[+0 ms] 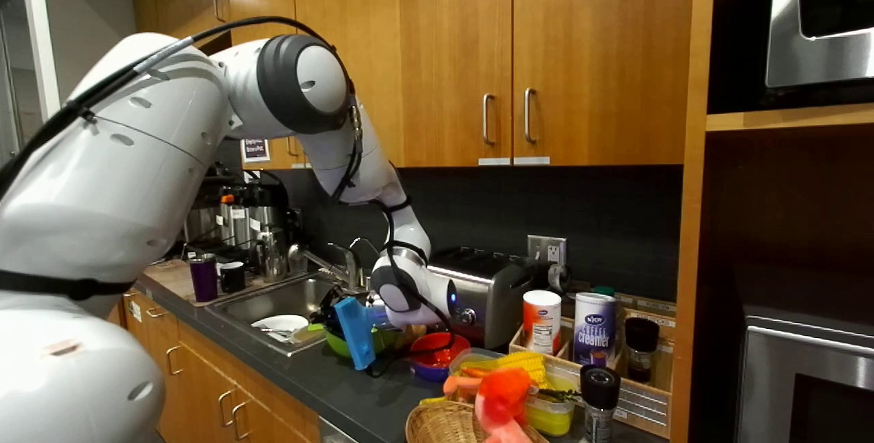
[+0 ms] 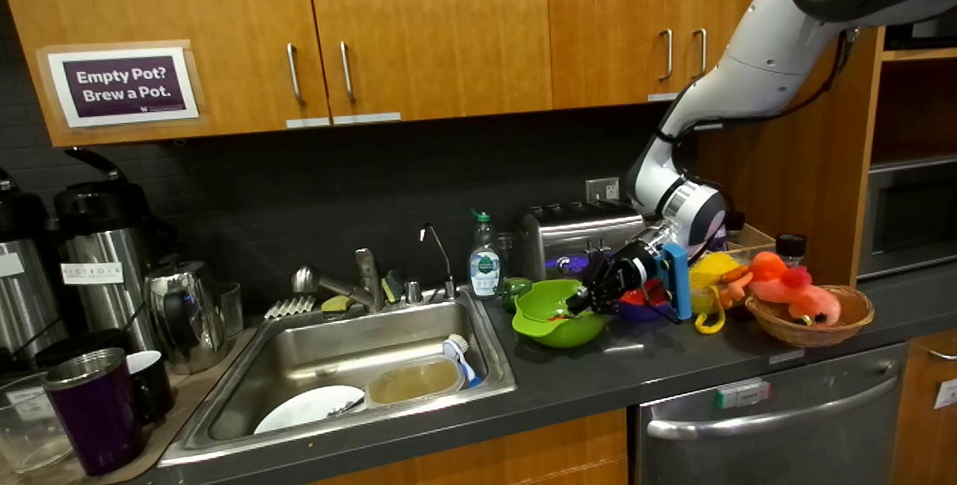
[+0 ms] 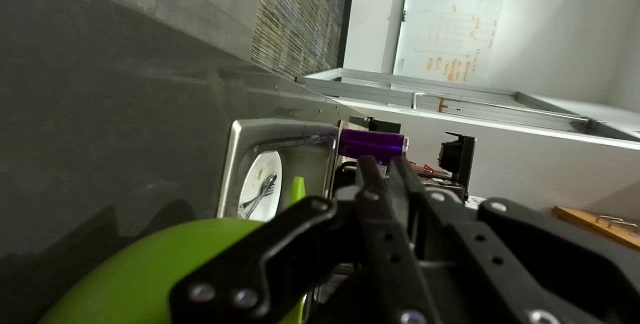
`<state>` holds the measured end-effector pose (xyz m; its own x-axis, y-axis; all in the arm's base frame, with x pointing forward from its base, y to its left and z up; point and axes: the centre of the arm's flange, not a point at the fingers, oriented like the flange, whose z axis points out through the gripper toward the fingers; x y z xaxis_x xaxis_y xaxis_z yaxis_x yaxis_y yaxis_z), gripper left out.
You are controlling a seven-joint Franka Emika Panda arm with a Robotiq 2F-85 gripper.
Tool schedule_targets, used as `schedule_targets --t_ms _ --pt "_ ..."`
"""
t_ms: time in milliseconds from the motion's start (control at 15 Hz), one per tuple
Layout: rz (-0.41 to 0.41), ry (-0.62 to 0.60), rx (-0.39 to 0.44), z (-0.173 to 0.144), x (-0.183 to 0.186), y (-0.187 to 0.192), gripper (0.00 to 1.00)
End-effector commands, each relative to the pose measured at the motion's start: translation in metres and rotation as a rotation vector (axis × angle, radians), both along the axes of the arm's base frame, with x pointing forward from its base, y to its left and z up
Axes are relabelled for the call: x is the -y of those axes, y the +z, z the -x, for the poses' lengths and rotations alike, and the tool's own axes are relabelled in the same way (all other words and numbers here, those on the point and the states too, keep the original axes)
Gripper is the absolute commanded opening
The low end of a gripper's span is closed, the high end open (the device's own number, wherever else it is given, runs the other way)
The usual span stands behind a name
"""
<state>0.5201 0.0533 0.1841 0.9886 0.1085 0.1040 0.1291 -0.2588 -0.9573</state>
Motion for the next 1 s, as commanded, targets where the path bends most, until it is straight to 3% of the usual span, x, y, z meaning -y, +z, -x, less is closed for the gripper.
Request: schedule_targets --t_ms 0,533,933 --pt "0.019 0.021 -0.003 0.008 -0.011 0.028 0.43" --pt "0.085 0.039 -0.001 -0.001 -0.01 0.055 0.98" --pt "0.188 0.087 -0.015 -0.014 -0.022 0.046 1.0"
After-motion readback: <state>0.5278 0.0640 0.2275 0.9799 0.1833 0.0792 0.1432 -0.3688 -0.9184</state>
